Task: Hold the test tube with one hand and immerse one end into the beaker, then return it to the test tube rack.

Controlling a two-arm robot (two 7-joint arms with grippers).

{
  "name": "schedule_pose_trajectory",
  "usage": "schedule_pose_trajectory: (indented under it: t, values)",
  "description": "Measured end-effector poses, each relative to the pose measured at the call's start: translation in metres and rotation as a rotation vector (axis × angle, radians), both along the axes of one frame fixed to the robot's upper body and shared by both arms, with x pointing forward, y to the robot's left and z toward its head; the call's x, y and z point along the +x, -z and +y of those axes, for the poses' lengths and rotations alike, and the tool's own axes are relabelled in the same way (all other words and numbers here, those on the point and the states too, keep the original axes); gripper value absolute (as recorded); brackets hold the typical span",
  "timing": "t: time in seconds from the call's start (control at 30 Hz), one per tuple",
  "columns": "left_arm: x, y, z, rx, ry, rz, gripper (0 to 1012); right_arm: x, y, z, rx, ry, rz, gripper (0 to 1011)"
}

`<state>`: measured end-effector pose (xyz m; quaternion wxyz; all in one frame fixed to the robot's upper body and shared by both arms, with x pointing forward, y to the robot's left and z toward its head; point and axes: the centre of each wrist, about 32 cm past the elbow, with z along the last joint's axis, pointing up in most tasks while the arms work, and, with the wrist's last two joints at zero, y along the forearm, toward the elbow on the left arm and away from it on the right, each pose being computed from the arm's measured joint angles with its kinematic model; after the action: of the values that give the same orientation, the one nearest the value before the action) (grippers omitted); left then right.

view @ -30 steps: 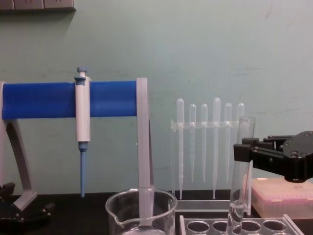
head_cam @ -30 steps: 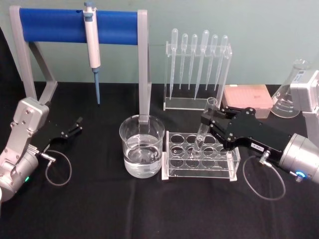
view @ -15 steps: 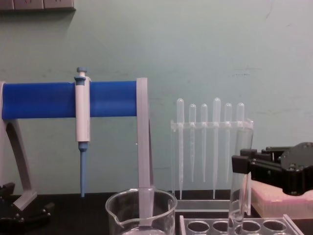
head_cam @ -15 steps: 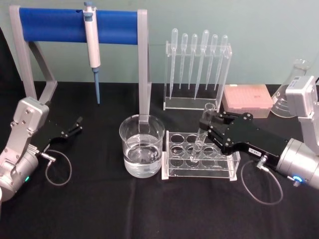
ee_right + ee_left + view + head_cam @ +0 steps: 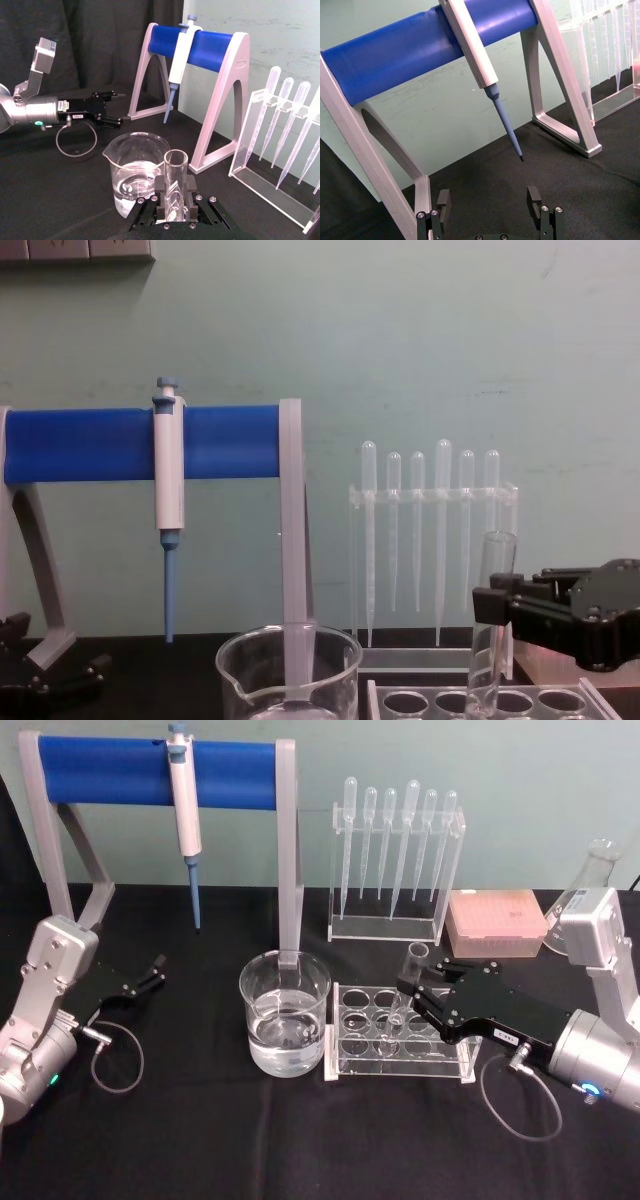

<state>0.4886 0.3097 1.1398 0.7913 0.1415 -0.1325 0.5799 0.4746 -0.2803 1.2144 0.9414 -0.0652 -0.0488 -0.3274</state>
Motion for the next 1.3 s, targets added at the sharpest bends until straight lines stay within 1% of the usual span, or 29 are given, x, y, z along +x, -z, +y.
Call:
schedule_pose_trajectory:
  t: [0.43, 0.83, 0.97, 1.0, 1.07, 1.17, 1.3]
  values:
    - [0.0000, 0.0000, 0.0000, 0.000, 0.000, 0.000, 1000, 0.0002, 0.0043, 0.0001, -0.009, 0.003, 0.011, 243]
    - [0.0000, 0.0000, 0.0000, 0.000, 0.000, 0.000, 1000, 0.0003, 0.0041, 0.0000, -0.009, 0.002, 0.011, 244]
    - [0.0000, 0.0000, 0.0000, 0.000, 0.000, 0.000, 1000, 0.0003, 0.0039, 0.0000, -0.009, 0.002, 0.011, 343]
    - [0.0000, 0.0000, 0.0000, 0.000, 0.000, 0.000, 1000, 0.0003, 0.0039, 0.0000, -0.009, 0.002, 0.011, 382]
    - [0.0000, 0.0000, 0.0000, 0.000, 0.000, 0.000, 1000, 0.0003, 0.0038, 0.0000, -0.009, 0.002, 0.011, 420]
    - [0.0000, 0.0000, 0.0000, 0.000, 0.000, 0.000, 1000, 0.0002, 0.0037, 0.0001, -0.009, 0.002, 0.010, 539]
    - [0.0000, 0.0000, 0.0000, 0.000, 0.000, 0.000, 1000, 0.0002, 0.0036, 0.0001, -0.008, 0.002, 0.010, 651]
